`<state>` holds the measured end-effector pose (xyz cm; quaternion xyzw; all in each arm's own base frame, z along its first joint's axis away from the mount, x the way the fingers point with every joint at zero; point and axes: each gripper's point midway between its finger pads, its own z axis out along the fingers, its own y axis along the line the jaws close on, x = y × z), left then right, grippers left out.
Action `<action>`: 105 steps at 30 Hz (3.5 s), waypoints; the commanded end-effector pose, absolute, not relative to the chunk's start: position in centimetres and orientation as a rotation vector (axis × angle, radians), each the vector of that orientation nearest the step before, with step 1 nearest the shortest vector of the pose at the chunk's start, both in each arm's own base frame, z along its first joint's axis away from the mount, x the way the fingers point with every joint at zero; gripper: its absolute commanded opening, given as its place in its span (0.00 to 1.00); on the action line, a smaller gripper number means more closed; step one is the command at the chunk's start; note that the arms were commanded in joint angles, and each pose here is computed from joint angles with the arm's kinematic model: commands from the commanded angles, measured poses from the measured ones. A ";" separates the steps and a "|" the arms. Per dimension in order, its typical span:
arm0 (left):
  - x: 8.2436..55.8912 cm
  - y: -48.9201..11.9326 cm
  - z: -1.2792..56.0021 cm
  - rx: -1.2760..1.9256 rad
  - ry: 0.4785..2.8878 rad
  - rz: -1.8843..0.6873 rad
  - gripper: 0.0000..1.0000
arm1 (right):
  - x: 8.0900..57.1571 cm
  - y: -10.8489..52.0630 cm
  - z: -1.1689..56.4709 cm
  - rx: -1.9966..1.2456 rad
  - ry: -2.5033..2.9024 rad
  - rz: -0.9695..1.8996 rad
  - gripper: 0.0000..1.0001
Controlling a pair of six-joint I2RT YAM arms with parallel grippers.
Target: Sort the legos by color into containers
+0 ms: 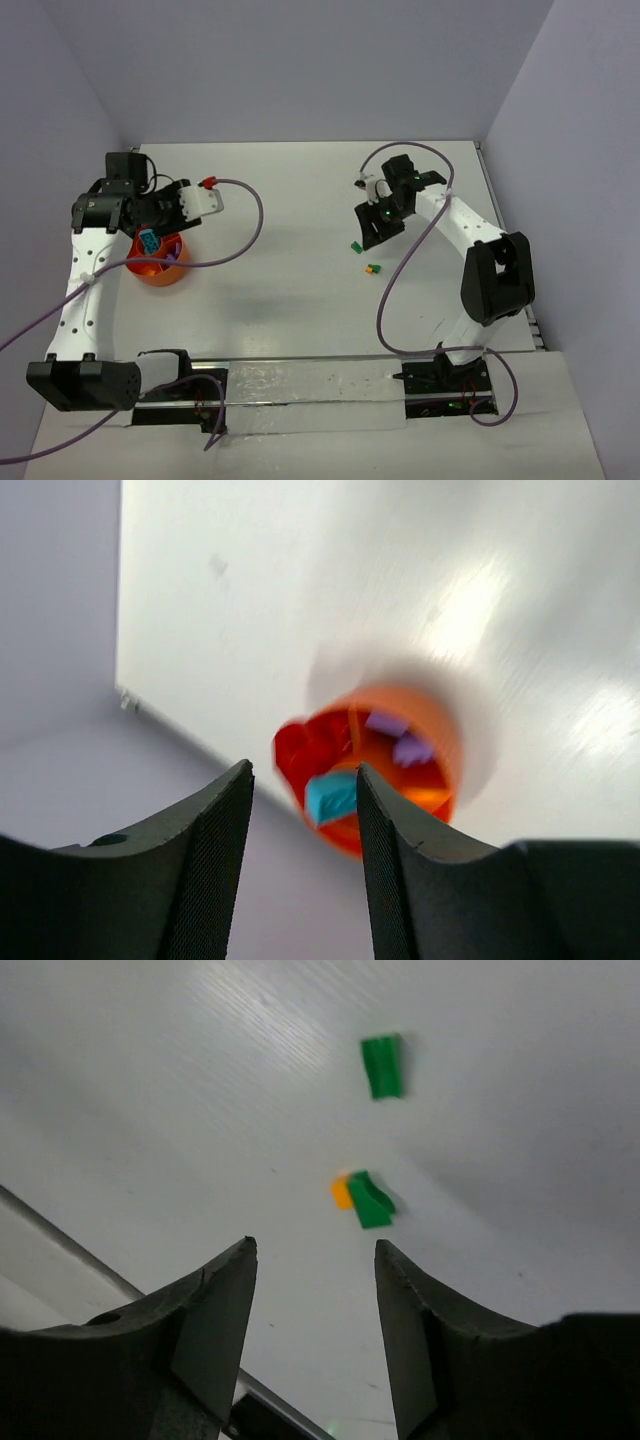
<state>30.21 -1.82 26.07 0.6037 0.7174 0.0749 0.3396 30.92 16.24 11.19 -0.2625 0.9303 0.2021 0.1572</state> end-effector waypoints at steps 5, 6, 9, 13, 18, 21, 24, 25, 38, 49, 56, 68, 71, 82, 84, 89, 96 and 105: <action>26.7 -11.0 25.8 1.499 1.887 -0.286 0.53 | 30.4 9.3 9.1 -1.103 2.628 0.196 0.45; 26.6 -11.4 25.9 1.496 1.886 -0.302 0.53 | 30.4 9.3 8.9 -1.117 2.630 0.196 0.44; 26.5 -12.8 26.0 1.483 1.870 -0.365 0.54 | 30.4 9.6 8.0 -1.147 2.655 0.239 0.43; 26.0 -14.1 25.6 1.467 1.875 -0.425 0.55 | 29.9 10.2 6.6 -1.164 2.685 0.287 0.43; 26.2 -15.0 25.5 1.439 1.879 -0.476 0.57 | 29.5 11.3 5.6 -1.180 2.695 0.300 0.47; 26.2 -15.2 25.4 1.439 1.878 -0.488 0.57 | 29.2 11.9 5.0 -1.199 2.701 0.305 0.49; 26.3 -15.3 25.4 1.437 1.877 -0.490 0.58 | 28.6 12.3 4.2 -1.222 2.720 0.311 0.52; 26.3 -15.3 25.4 1.437 1.878 -0.491 0.58 | 28.5 12.4 3.9 -1.224 2.727 0.309 0.52; 26.6 -15.3 25.5 1.435 1.874 -0.483 0.59 | 28.7 13.1 1.5 -1.268 2.735 0.265 0.53; 26.7 -15.1 25.0 1.440 1.881 -0.465 0.59 | 29.2 13.2 0.9 -1.275 2.722 0.242 0.43; 27.5 -15.8 24.9 1.297 1.933 -0.507 0.58 | 28.8 13.0 1.5 -1.281 2.714 0.243 0.00; 29.0 -19.0 26.2 0.398 2.137 -0.948 0.78 | 32.0 23.1 15.3 -0.889 2.416 0.682 0.00; 29.1 -19.7 26.6 0.315 2.102 -1.017 0.94 | 32.0 26.7 18.4 -0.828 2.343 0.764 0.00; 31.6 -21.0 27.0 0.144 2.138 -1.127 0.84 | 30.3 35.0 23.6 -0.785 2.201 0.883 0.00; 31.7 -21.2 26.7 0.140 2.147 -1.140 0.80 | 30.1 35.4 23.8 -0.793 2.189 0.873 0.00; 31.9 -21.5 25.6 0.122 2.180 -1.168 0.69 | 29.8 36.0 24.5 -0.811 2.163 0.849 0.00; 31.0 -22.4 25.6 0.156 2.173 -1.270 0.61 | 30.1 35.9 24.4 -0.814 2.156 0.790 0.00; 30.4 -23.0 25.6 0.171 2.167 -1.346 0.59 | 30.1 36.2 24.4 -0.831 2.151 0.773 0.00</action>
